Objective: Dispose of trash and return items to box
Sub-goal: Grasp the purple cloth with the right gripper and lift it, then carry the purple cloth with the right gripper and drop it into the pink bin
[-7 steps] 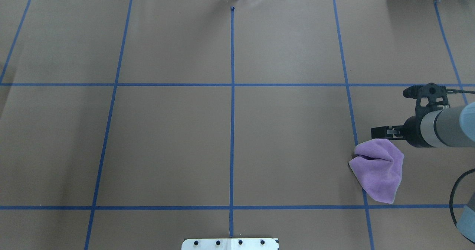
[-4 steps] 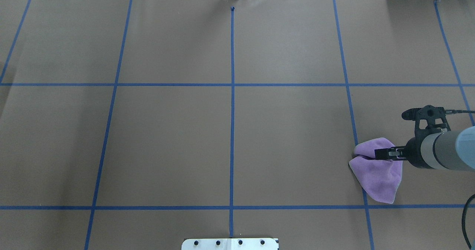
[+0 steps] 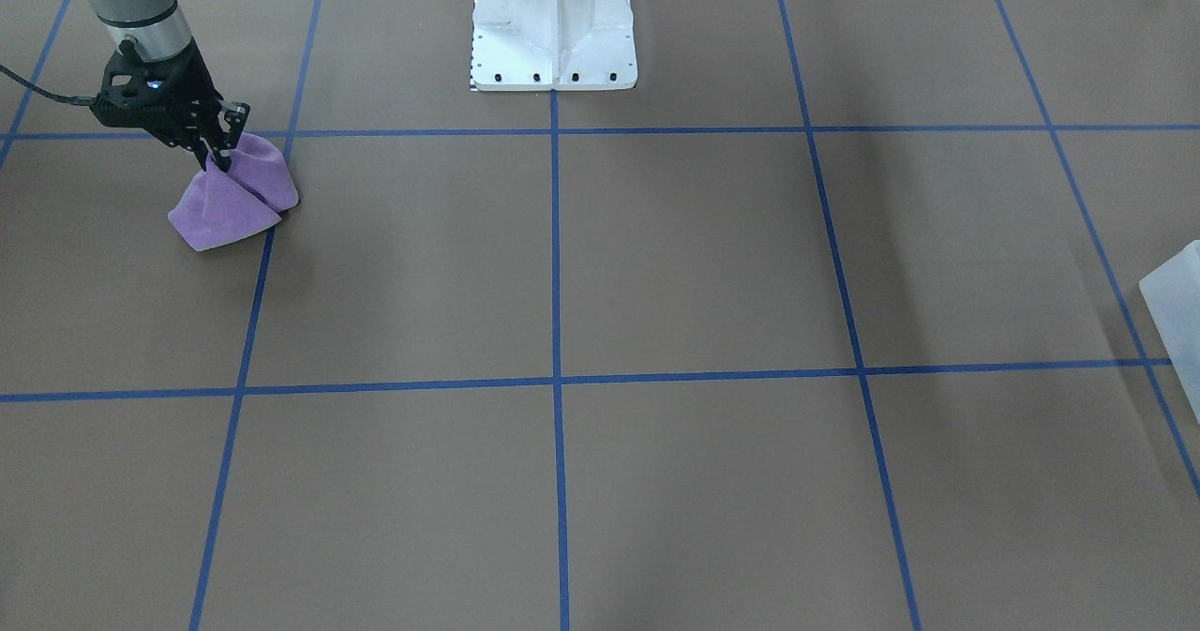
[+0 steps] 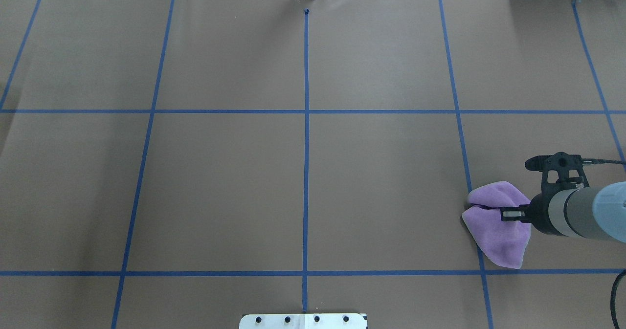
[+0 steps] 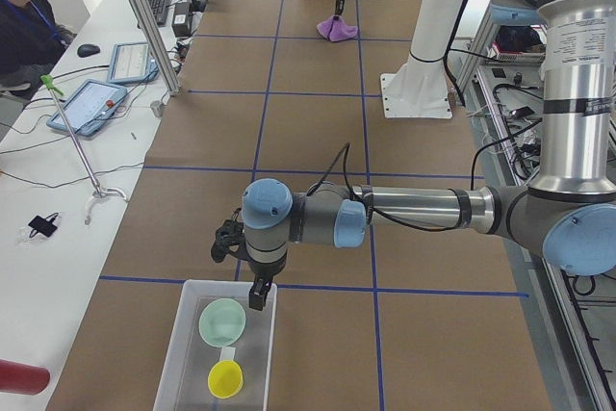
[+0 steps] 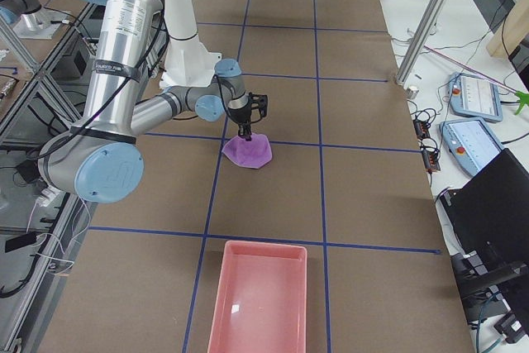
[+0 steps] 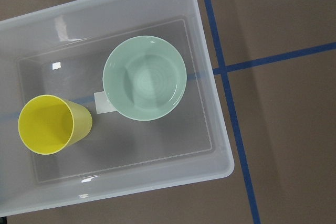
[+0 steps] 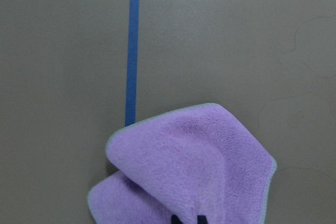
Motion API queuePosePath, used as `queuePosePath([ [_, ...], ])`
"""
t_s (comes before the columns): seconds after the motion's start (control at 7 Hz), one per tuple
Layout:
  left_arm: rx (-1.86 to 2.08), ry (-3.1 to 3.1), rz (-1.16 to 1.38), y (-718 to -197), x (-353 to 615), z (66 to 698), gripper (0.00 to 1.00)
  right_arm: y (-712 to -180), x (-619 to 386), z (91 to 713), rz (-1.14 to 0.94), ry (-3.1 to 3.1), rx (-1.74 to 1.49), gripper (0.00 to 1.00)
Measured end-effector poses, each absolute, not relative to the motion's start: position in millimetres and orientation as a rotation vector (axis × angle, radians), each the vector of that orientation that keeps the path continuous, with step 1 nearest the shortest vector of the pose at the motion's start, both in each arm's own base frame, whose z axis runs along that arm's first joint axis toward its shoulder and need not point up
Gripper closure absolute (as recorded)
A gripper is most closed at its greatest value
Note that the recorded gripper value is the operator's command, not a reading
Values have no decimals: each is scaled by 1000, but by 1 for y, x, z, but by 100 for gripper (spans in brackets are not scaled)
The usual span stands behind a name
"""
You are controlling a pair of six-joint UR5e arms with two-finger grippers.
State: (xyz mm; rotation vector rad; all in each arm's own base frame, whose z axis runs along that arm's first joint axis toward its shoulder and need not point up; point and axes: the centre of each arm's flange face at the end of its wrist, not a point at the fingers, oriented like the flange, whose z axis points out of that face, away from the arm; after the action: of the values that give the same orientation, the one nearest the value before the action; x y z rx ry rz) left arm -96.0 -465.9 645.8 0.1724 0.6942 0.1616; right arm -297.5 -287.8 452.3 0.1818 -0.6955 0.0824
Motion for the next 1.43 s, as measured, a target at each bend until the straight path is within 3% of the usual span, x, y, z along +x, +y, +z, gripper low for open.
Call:
queuePosePath([
  [0.29, 171, 694, 161, -466, -96, 646, 2, -292, -292, 442, 99, -708, 199, 100],
  [0.86, 165, 696, 161, -463, -96, 650, 2, -353, -199, 435, 207, -744, 205, 100],
  [1.43, 161, 697, 162, -461, -96, 653, 2, -393, -34, 477, 24, -645, 213, 100],
])
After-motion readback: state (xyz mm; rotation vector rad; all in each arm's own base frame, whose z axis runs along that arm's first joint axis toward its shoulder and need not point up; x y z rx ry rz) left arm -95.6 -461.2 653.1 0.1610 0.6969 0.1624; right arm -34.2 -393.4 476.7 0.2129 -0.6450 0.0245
